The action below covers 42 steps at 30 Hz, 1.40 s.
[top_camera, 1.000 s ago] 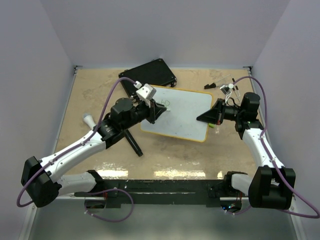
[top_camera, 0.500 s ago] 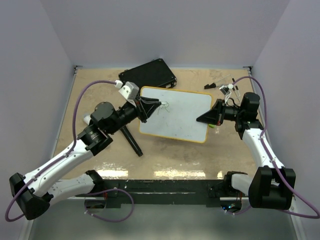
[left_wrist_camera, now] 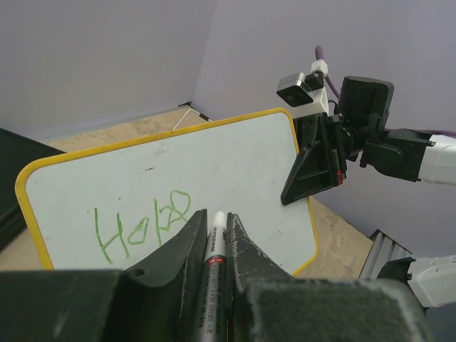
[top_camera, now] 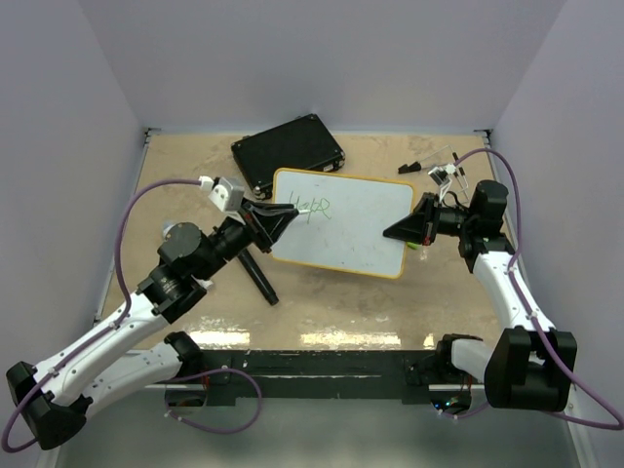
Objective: Write a sentence on the whiteboard
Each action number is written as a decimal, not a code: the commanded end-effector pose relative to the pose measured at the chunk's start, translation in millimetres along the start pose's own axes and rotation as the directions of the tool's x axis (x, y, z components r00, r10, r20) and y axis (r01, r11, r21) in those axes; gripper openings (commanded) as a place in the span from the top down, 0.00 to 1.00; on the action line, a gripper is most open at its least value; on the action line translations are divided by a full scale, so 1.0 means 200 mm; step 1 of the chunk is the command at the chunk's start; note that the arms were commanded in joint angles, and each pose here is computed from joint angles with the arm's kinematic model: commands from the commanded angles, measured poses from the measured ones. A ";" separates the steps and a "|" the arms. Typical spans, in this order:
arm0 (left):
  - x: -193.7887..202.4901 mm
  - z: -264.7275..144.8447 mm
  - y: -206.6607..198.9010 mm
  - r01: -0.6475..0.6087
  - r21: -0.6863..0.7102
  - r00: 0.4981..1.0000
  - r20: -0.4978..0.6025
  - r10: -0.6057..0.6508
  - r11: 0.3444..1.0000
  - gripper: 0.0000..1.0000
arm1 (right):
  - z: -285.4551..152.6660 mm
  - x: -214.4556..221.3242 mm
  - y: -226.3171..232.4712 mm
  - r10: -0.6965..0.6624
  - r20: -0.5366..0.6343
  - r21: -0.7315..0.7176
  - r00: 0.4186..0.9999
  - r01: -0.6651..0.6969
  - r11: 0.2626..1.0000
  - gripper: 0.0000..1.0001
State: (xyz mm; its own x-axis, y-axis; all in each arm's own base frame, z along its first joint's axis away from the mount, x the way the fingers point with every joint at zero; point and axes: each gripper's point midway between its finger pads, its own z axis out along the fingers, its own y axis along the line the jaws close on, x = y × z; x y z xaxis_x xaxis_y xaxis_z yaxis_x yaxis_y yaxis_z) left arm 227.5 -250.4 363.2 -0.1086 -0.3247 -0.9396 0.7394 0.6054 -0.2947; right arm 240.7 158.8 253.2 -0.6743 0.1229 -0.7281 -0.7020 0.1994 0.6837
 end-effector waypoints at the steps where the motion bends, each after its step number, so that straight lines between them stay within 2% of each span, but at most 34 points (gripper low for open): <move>1: -0.08 -0.04 -0.01 0.043 0.006 0.996 0.082 -0.043 0.999 1.00 | -0.01 -0.07 0.13 -0.146 -0.003 -0.056 0.989 0.145 0.988 1.00; 25: -0.03 -0.01 -0.14 0.079 0.079 0.997 0.000 -0.080 0.994 1.00 | -0.01 -0.07 0.10 -0.162 0.005 -0.045 0.987 0.162 0.986 1.00; 34: 0.00 0.08 -0.28 -0.031 -0.019 0.996 -0.080 0.029 0.999 1.00 | -0.01 -0.08 0.09 -0.163 0.010 -0.036 0.987 0.163 0.986 1.00; 42: 0.13 0.10 -0.25 -0.071 -0.114 0.988 -0.144 0.054 0.991 1.00 | -0.02 -0.09 0.09 -0.184 0.019 -0.020 0.983 0.184 0.983 1.00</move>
State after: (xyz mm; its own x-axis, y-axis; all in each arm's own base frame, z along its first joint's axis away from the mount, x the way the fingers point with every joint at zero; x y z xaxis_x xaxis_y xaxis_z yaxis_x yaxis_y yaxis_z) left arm 186.5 -315.8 355.5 -0.1962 -0.1907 -0.9618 0.7345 0.6212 -0.2730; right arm 242.2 157.6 253.8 -0.6515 0.1215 -0.7489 -0.7215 0.2059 0.6611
